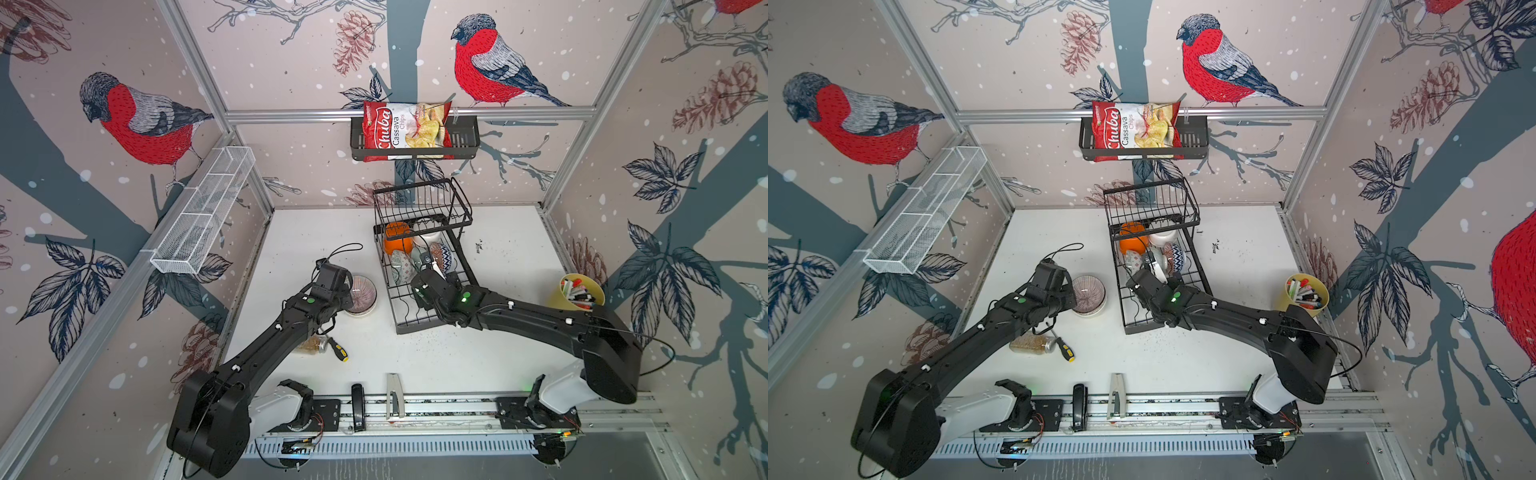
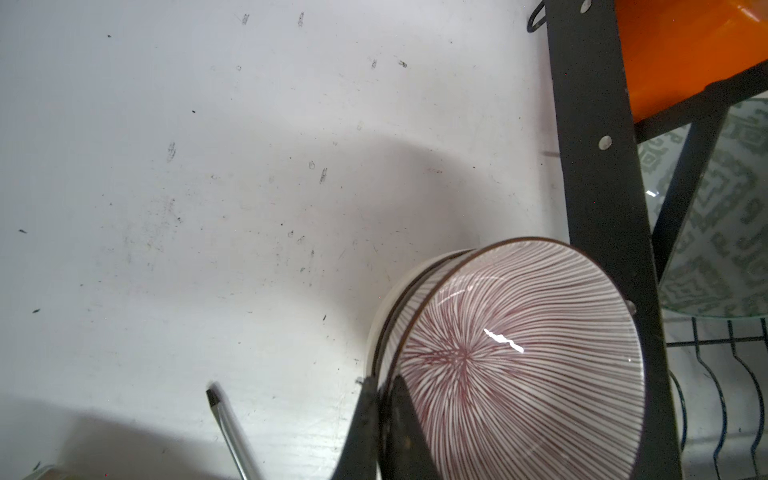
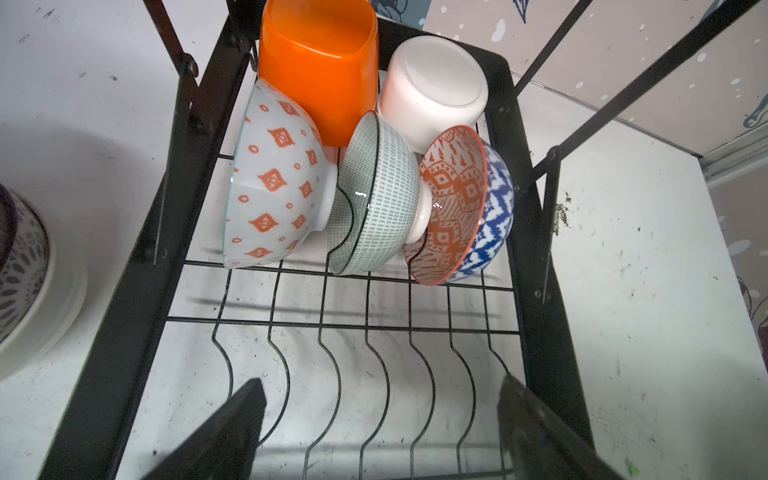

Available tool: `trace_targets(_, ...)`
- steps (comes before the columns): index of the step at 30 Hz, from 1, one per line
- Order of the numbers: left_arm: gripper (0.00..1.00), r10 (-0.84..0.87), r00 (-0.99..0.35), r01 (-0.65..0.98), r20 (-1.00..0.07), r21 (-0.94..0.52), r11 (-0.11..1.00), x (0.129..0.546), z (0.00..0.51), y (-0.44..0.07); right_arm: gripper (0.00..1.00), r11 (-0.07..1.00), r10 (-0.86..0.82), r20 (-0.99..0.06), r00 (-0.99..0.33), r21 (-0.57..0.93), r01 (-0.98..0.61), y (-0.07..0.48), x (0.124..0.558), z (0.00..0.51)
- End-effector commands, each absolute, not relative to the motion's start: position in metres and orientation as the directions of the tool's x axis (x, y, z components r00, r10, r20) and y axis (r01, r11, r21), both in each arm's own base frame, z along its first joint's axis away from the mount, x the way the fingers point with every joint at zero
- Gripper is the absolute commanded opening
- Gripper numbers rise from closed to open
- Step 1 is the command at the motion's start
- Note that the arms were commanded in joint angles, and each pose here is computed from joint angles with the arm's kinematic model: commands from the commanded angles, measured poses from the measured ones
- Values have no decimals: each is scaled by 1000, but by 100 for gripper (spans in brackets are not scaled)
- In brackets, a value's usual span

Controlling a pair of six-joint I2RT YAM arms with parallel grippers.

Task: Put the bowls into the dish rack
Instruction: 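Lift the purple-striped bowl with the left gripper while the right gripper reaches toward it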

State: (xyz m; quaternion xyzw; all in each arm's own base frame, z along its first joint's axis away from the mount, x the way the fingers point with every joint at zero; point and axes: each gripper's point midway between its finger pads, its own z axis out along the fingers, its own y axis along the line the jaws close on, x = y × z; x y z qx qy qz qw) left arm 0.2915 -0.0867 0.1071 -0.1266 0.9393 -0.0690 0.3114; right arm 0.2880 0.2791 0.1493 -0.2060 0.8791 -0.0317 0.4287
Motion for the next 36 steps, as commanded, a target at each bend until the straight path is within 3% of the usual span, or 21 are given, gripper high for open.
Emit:
trace_targets(1, 0, -272, -764, -175, -586, -217, 960, 294, 115, -88, 88, 909, -396, -739, -545, -235, -344, 282, 289, 150)
trace_targets(14, 0, -282, -707, -121, -649, -281, 952, 298, 146, -94, 87, 907, -383, -753, -535, -195, -374, 297, 290, 160)
trace_targets(25, 0, -246, -655, 24, -715, -345, 938, 294, 175, -110, 87, 874, -315, -791, -524, -26, -486, 343, 277, 194)
trace_targets(36, 0, -250, -648, 104, -719, -409, 907, 290, 187, -127, 76, 796, -301, -798, -522, 91, -599, 387, 260, 212)
